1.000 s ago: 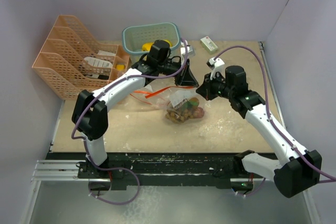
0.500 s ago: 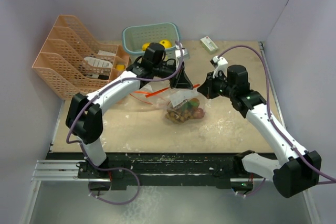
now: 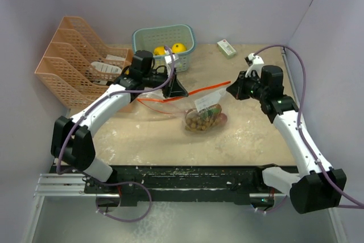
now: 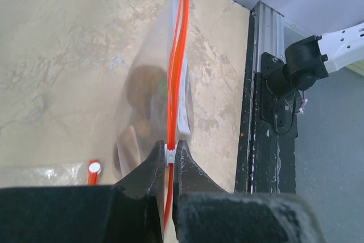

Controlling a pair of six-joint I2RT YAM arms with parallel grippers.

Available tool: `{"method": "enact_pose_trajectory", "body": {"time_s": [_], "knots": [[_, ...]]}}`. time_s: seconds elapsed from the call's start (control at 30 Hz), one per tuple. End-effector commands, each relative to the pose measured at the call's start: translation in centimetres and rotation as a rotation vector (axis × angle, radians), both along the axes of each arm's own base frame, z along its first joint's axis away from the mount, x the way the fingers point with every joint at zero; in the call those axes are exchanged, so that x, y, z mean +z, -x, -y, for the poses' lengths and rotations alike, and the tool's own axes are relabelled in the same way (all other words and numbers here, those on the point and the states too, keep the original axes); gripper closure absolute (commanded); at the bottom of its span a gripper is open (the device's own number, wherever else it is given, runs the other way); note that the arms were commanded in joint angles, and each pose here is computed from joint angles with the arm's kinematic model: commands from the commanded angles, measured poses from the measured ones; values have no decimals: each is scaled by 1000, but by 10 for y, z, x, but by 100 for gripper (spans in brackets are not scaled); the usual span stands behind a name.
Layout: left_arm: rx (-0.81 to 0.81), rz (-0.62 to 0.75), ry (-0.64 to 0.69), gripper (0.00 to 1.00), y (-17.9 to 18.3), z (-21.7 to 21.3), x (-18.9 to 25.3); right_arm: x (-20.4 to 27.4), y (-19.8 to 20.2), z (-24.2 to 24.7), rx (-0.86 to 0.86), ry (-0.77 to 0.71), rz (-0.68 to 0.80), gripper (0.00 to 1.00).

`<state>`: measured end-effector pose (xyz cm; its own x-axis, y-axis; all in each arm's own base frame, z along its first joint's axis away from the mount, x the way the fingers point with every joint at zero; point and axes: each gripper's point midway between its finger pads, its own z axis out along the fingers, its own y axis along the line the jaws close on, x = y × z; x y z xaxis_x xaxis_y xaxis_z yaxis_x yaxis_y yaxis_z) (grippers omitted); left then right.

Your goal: Open the zip-top bag and remove the fake food

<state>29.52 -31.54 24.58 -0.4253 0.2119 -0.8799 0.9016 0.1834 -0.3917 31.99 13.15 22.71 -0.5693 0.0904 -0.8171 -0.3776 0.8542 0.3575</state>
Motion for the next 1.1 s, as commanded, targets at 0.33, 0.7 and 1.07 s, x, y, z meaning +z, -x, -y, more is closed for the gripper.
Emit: {"method": "enact_pose_trajectory", "body": {"time_s": [0.33,0.7,1.07], "knots": [[210,54,-20,100,12,-74,20,47,-41,42,-197,-70,46,100],[227,50,10,100,27,-86,31,61,-47,30,-130,-122,68,100],[193,4,75,99,32,-77,34,80,-35,0,-92,-267,22,40]]}}
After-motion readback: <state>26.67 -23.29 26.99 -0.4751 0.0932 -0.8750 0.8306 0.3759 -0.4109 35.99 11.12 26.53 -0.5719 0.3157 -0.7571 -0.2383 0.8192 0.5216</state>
